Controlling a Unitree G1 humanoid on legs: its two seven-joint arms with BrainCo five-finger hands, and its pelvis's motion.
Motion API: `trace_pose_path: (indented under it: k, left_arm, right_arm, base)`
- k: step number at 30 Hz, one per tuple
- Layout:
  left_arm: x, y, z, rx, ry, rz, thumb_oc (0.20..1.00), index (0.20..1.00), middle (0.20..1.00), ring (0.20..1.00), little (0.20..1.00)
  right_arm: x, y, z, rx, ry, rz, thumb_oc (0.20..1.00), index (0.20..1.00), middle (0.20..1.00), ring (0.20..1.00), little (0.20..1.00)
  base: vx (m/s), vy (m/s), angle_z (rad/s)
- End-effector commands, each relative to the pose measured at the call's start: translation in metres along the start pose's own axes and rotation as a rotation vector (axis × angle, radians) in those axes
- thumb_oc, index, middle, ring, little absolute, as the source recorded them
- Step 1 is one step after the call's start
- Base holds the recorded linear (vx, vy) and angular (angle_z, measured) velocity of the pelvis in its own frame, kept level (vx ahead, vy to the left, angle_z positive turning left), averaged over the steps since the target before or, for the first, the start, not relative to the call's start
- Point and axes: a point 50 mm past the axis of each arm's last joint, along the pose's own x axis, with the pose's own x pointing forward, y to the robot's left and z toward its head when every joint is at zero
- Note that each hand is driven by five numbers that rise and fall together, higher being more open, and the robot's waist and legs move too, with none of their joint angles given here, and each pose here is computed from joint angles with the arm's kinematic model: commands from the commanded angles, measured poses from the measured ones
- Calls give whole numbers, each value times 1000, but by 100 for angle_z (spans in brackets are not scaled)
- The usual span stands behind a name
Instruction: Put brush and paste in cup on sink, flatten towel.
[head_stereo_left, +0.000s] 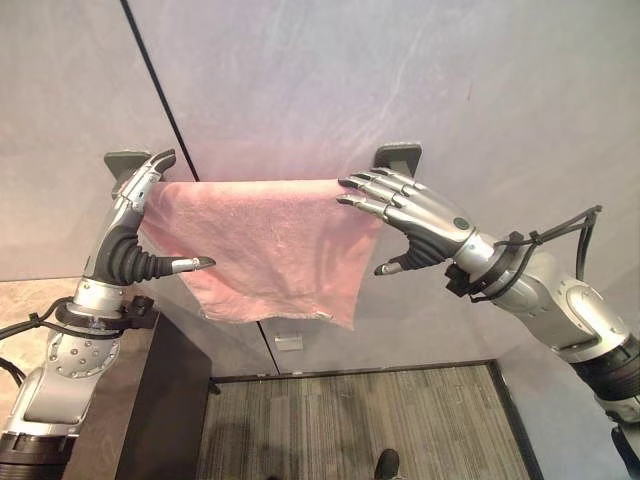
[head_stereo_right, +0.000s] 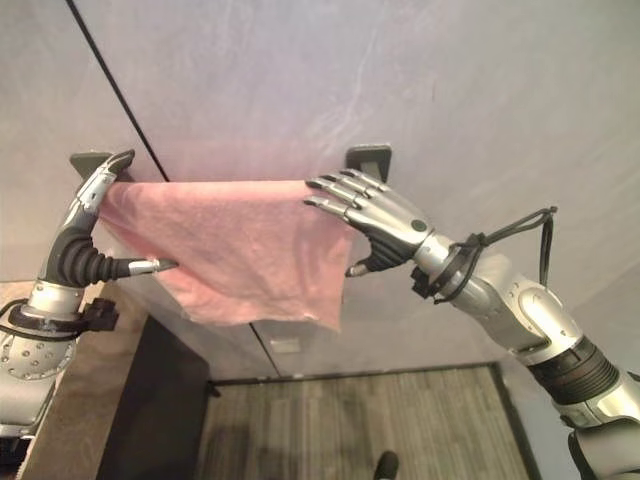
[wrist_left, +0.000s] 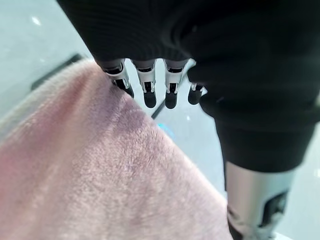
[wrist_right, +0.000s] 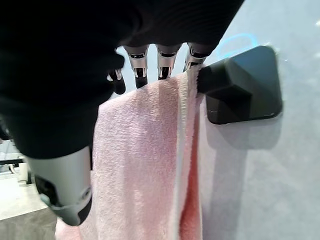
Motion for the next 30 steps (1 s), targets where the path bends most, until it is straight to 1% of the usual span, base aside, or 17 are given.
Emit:
trace_pose_path:
  k: [1,3,4,9,10,11,14,18,22,25,26,30]
  left_arm:
    - [-16,-5,-37,-103,234,64,1000,1000,1000,1000,1000]
    - [-15,-12,-40,-155,246,98,1000,1000,1000,1000,1000]
    - [-15,-14,-41,-173,250,118,1000,1000,1000,1000,1000]
    - [-13,-19,-40,-219,247,154,1000,1000,1000,1000,1000]
    - [-11,-22,-39,-245,243,163,1000,1000,1000,1000,1000]
    - [-9,-25,-38,-288,236,180,1000,1000,1000,1000,1000]
    - [-7,-29,-37,-375,229,225,1000,1000,1000,1000,1000]
    - [-2,-31,-35,-444,214,269,1000,1000,1000,1000,1000]
    - [11,-31,-27,-498,154,322,1000,1000,1000,1000,1000]
    - [22,-28,-18,-523,92,359,1000,1000,1000,1000,1000]
    - [29,-23,-8,-532,29,384,1000,1000,1000,1000,1000]
    - [38,-14,13,-558,-89,416,1000,1000,1000,1000,1000]
  right_arm:
    - [-8,4,-34,132,205,-53,1000,1000,1000,1000,1000]
    - [-6,11,-35,294,242,-168,1000,1000,1000,1000,1000]
    - [-5,14,-36,312,253,-199,1000,1000,1000,1000,1000]
    - [1,18,-35,312,273,-246,1000,1000,1000,1000,1000]
    - [2,20,-34,333,280,-260,1000,1000,1000,1000,1000]
    - [4,23,-33,396,285,-292,1000,1000,1000,1000,1000]
    - [5,28,-34,469,301,-335,1000,1000,1000,1000,1000]
    - [7,34,-36,489,332,-349,1000,1000,1000,1000,1000]
    - [11,37,-40,489,369,-369,1000,1000,1000,1000,1000]
    - [16,27,-38,487,348,-444,1000,1000,1000,1000,1000]
    - [17,14,-35,478,321,-527,1000,1000,1000,1000,1000]
    - [17,-5,-29,493,264,-658,1000,1000,1000,1000,1000]
  base:
    - [0,0,0]
    - [0,0,0]
    - [0,0,0]
    - [0,0,0]
    - [0,0,0]
    - [0,0,0]
    - [0,0,0]
    - [0,0,0]
    - [0,0,0]
    - [0,0,0]
    - [0,0,0]
    - [-7,-4,1]
